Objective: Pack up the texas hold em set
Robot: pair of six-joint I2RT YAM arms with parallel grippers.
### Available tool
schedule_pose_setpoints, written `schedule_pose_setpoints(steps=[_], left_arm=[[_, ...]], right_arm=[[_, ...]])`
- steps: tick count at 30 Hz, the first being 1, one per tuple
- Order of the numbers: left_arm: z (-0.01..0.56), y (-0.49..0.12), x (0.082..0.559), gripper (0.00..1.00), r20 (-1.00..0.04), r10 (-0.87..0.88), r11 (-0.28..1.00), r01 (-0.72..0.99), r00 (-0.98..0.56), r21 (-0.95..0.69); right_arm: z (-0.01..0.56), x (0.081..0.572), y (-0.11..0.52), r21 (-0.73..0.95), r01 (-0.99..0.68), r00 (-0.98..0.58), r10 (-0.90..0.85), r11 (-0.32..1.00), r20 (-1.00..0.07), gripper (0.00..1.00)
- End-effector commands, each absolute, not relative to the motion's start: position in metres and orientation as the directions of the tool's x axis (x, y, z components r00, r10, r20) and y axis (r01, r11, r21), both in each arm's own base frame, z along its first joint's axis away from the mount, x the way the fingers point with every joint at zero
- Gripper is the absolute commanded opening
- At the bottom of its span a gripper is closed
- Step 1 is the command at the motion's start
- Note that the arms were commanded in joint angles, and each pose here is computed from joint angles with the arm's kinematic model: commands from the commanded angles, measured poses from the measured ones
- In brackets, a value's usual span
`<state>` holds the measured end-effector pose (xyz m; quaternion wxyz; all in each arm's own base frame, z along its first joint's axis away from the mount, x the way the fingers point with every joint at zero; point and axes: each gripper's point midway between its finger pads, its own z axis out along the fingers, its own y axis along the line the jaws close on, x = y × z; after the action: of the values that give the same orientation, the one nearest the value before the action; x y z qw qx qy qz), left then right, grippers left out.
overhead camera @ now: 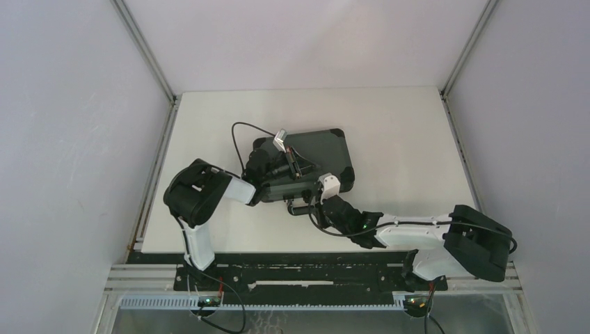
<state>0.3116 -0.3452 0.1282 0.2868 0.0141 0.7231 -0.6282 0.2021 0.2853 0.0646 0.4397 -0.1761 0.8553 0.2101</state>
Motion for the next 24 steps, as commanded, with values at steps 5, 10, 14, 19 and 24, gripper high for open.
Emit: schedule_pose_setpoints(steps=[5,10,14,19,24], left_arm=[[0.028,-0.317,0.277,0.0,-0.236,-0.245,0.411,0.119,-0.941,-0.904],[0.027,-0.319,0.277,0.0,-0.227,-0.241,0.408,0.114,-0.944,-0.906],[0.024,-0.319,0.278,0.0,-0.22,-0.247,0.403,0.106,-0.944,-0.909],[0.02,-0.319,0.276,0.0,-0.208,-0.249,0.4,0.095,-0.946,-0.912],[0.022,-0.319,0.276,0.0,-0.215,-0.249,0.399,0.102,-0.944,-0.911]], right_arm=[[0.058,0.185,0.308,0.326,-0.534,-0.616,-0.095,0.78,-0.782,0.0],[0.069,0.213,0.306,0.34,-0.533,-0.605,-0.069,0.775,-0.793,0.0],[0.074,0.268,0.302,0.342,-0.505,-0.588,-0.026,0.792,-0.808,0.0],[0.087,0.313,0.318,0.354,-0.52,-0.588,-0.025,0.778,-0.808,0.0],[0.097,0.302,0.312,0.316,-0.521,-0.57,-0.047,0.793,-0.82,0.0]])
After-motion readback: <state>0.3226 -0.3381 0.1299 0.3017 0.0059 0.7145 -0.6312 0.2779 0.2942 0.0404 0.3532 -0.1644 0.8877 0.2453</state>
